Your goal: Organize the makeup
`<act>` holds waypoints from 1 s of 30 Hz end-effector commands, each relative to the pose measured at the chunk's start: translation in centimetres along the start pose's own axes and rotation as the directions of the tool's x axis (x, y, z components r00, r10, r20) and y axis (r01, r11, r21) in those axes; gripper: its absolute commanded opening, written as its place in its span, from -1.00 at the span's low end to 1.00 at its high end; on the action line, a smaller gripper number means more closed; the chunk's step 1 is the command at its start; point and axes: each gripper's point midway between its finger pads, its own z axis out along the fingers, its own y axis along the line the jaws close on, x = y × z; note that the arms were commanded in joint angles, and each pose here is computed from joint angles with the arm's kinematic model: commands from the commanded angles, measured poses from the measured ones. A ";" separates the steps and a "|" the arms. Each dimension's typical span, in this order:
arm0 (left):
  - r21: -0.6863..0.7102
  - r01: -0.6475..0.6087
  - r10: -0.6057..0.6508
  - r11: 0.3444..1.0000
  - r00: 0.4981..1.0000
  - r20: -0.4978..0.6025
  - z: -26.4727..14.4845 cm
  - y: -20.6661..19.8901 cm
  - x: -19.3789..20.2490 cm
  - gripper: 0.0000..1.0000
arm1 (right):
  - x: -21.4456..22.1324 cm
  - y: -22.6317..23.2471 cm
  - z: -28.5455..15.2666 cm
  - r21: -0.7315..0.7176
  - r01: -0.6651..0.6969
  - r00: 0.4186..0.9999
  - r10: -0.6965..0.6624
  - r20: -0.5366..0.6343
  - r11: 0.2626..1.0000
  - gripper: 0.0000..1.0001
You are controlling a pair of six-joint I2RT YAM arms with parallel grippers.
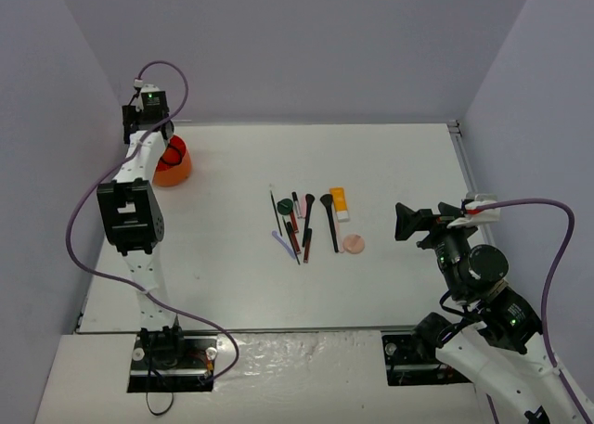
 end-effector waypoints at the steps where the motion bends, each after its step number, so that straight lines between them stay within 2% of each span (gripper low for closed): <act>1: 0.117 0.274 -0.290 0.955 0.943 0.160 -10.0 4.8 -8.1 0.31 | -1.2 0.9 0.6 -0.020 -0.029 0.999 0.030 0.037 0.999 1.00; 3: 0.214 0.292 -0.325 0.932 0.936 0.139 -12.8 3.7 -8.4 0.43 | -1.2 1.0 0.7 -0.019 -0.029 0.999 0.030 0.031 0.999 1.00; 5: 0.290 0.293 -0.333 0.911 0.938 0.099 -16.1 1.8 -8.0 0.48 | -1.0 1.1 1.0 -0.014 -0.025 0.999 0.025 0.020 1.000 1.00; 10: 0.488 0.195 -0.231 0.851 0.973 0.016 -25.2 -7.2 -5.0 0.52 | -1.0 1.0 1.1 -0.003 -0.020 1.000 0.020 0.014 1.000 1.00; 16: 0.617 0.091 -0.084 0.782 0.996 -0.041 -32.7 -18.8 1.5 0.56 | -1.0 0.6 0.8 0.009 -0.024 1.000 0.024 0.017 1.000 1.00; 24: 0.648 0.004 0.060 0.762 0.995 -0.076 -35.3 -28.9 7.9 0.56 | -0.9 0.4 0.6 0.011 -0.028 0.999 0.027 0.021 1.000 1.00; 30: 0.642 -0.012 0.104 0.767 0.989 -0.106 -34.9 -31.9 10.7 0.49 | -0.8 0.6 0.6 0.002 -0.028 0.999 0.028 0.016 1.000 1.00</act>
